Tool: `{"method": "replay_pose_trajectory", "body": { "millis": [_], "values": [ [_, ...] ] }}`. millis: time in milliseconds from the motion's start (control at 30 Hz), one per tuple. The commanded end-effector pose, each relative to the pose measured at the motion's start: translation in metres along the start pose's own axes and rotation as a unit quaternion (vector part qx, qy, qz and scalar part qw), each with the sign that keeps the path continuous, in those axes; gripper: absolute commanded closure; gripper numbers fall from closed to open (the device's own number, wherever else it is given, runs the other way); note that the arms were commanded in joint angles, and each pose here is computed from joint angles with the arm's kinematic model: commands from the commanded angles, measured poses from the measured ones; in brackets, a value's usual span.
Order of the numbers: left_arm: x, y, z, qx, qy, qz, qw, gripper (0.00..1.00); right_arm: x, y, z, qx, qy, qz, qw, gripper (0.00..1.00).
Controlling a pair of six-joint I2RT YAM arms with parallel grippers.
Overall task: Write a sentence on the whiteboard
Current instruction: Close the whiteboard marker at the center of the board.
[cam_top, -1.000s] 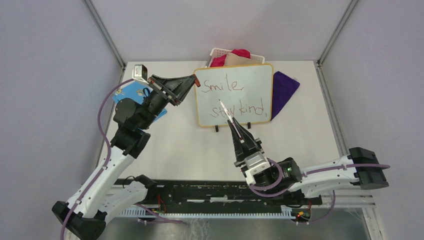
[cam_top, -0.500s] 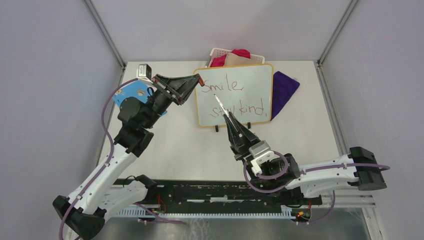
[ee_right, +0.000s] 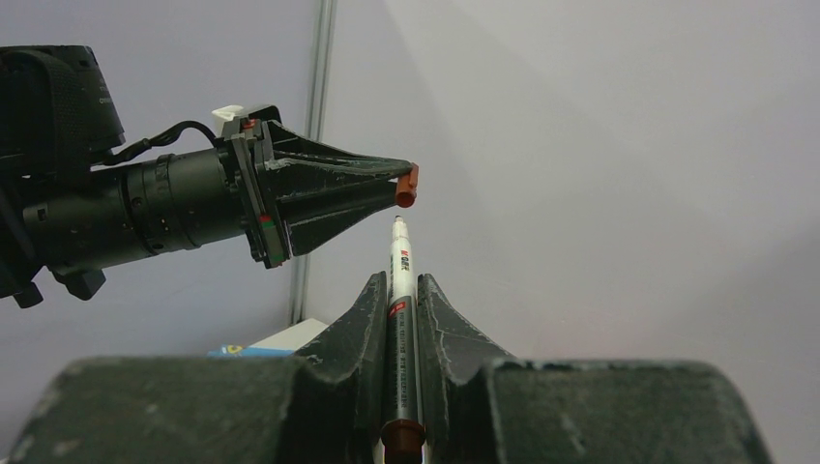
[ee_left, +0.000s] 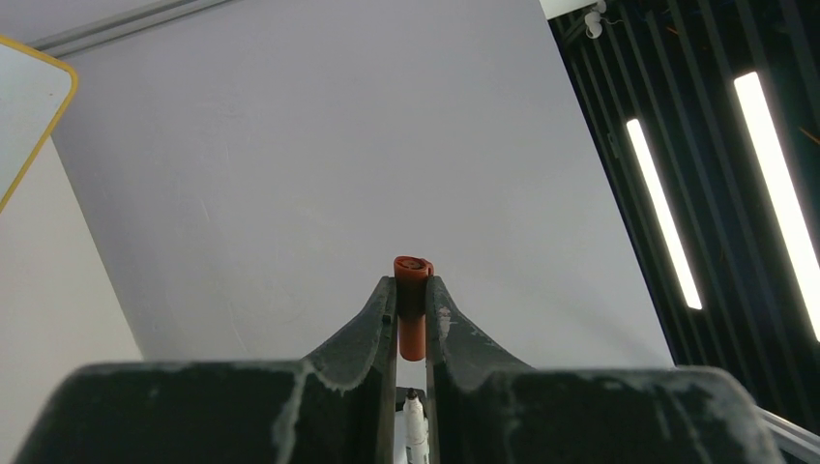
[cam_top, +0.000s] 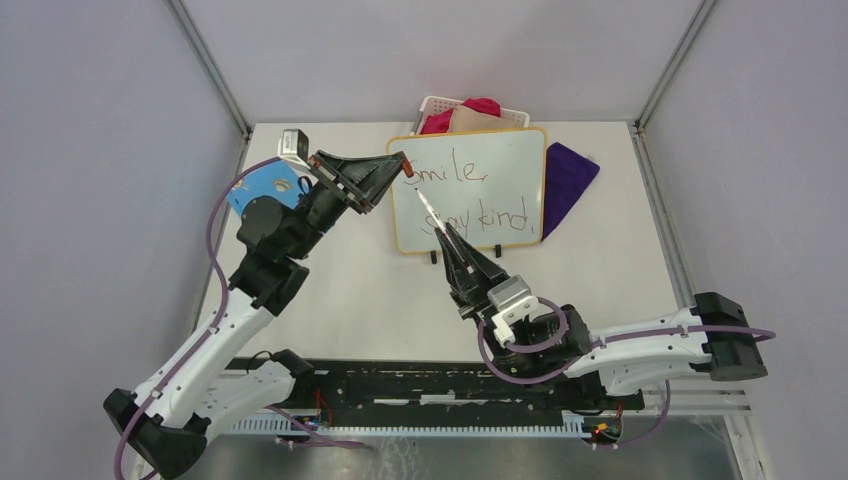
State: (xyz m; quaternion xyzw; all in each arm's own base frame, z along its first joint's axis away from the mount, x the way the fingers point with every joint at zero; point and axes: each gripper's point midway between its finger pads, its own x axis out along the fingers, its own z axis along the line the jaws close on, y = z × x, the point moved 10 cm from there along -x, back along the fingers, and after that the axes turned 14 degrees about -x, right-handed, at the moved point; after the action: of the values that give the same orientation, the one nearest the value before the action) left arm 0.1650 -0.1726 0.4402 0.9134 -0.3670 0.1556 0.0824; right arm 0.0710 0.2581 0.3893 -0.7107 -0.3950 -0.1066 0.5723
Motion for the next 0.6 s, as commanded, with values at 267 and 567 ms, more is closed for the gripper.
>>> {"method": "replay_pose_trajectory", "body": {
  "millis": [267, 567],
  "values": [
    [-0.0092, 0.0076, -0.0223, 0.018, 0.044, 0.011, 0.999, 0.98, 0.0110, -0.0107, -0.0055, 0.032, 0.025, -0.006, 0.999, 1.00],
    [-0.0110, 0.0077, -0.0179, 0.023, 0.035, 0.009, 0.999, 0.98, 0.0128, -0.0109, -0.0064, 0.035, 0.030, -0.007, 0.999, 1.00]
  ]
}}
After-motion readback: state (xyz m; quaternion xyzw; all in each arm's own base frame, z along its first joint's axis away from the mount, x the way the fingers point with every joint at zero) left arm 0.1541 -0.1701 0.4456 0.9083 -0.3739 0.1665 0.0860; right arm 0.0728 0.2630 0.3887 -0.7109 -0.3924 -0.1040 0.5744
